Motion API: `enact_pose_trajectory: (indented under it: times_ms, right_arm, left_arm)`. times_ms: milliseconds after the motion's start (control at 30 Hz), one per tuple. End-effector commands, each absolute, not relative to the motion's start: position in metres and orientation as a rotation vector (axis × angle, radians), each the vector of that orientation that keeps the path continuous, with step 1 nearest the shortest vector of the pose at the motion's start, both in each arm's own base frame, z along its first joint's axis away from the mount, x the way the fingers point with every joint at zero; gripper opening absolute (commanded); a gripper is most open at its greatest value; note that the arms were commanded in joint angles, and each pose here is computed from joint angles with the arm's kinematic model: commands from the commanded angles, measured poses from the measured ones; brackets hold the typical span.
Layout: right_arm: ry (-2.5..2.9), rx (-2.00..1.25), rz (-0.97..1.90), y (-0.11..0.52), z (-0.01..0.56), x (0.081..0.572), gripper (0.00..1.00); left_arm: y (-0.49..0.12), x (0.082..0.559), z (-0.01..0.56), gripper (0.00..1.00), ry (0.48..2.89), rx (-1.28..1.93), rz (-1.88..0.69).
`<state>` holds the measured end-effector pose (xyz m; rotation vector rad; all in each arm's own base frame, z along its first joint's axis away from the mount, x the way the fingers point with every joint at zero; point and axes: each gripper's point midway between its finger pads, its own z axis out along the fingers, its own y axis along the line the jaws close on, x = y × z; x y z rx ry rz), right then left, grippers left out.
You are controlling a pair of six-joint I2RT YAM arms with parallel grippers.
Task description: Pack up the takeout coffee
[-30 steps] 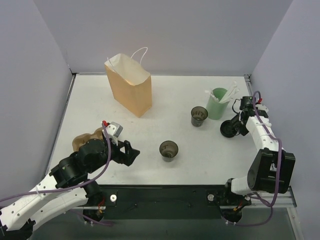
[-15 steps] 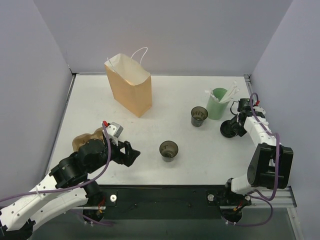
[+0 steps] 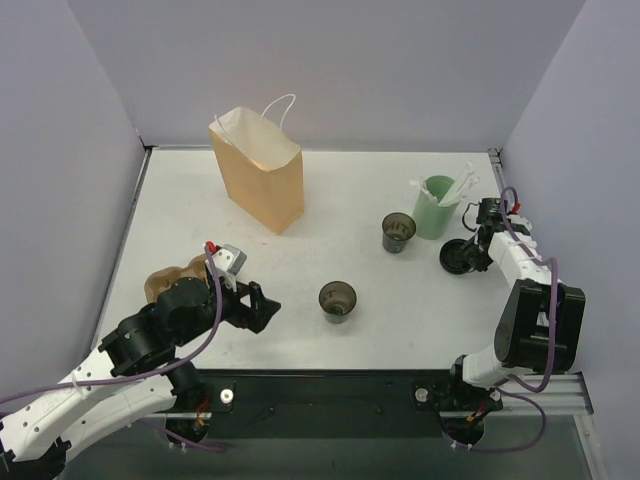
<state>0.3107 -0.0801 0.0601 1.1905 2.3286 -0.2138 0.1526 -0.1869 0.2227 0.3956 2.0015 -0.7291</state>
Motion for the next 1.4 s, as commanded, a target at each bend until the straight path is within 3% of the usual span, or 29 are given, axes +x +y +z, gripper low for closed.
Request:
enact_pose_trajectory:
  times_ms: [0, 267, 500, 833, 1033, 1133, 1367]
  right_arm:
    - [2.341, 1.191, -0.232, -0.083, 0.051, 0.306, 0.23]
    - [2.333, 1.185, -0.225, -0.084, 0.052, 0.308, 0.21]
    - [2.302, 1.154, -0.167, -0.08, 0.068, 0.313, 0.08]
    - [2.27, 1.113, -0.061, -0.066, 0.105, 0.306, 0.08]
    - [2.279, 0.966, 0.164, -0.018, 0.141, 0.28, 0.07]
    - [2.255, 0.799, 0.452, 0.034, 0.168, 0.272, 0.07]
    - [2.111, 0.219, 0.815, 0.144, 0.242, 0.238, 0.05]
  left_arm:
    - [-0.192, 0.154, 0.241, 0.93, 1.946, 0.401, -0.761]
    - [-0.191, 0.154, 0.242, 0.93, 1.944, 0.398, -0.761]
    - [-0.191, 0.154, 0.242, 0.93, 1.943, 0.399, -0.759]
    - [-0.19, 0.155, 0.238, 0.92, 1.955, 0.396, -0.745]
    - [-0.189, 0.157, 0.234, 0.88, 1.98, 0.38, -0.72]
    - [-0.189, 0.158, 0.232, 0.88, 1.976, 0.384, -0.705]
    - [-0.202, 0.152, 0.236, 0.87, 2.001, 0.399, -0.779]
